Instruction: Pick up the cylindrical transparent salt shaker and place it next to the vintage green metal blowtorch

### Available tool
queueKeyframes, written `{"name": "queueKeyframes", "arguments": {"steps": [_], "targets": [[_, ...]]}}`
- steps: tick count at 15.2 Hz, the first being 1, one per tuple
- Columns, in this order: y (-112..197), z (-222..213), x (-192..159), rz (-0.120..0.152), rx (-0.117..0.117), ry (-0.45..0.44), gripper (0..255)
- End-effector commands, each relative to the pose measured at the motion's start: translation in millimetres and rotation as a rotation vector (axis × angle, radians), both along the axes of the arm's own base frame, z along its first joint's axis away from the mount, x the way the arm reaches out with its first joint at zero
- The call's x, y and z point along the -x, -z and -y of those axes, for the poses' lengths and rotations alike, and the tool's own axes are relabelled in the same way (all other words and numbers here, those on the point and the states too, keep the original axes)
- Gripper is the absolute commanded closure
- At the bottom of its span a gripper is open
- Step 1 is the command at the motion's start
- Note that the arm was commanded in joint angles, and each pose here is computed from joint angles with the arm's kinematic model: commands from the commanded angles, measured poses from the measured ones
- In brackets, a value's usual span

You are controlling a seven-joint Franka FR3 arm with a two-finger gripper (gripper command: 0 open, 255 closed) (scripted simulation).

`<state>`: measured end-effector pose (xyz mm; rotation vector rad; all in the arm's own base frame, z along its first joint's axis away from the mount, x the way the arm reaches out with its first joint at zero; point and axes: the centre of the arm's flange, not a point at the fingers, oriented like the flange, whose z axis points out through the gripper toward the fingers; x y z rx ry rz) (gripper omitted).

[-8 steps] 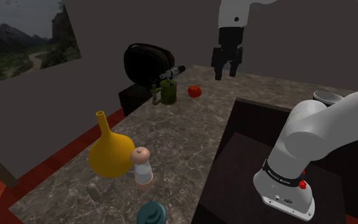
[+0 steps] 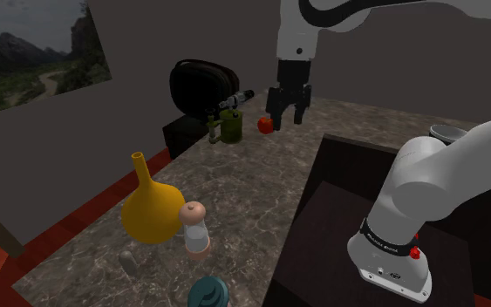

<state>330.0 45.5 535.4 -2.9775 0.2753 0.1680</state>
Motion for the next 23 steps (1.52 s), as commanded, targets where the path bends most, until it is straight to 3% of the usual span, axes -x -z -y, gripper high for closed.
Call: {"name": "queueKeyframes", "arguments": {"steps": [1,23], "targets": [[11.9,-21.4,-10.0,0.011,-0.006,0.0,0],[149.6,-235.6,-115.2,0.109,-0.065,-0.008,0]]}}
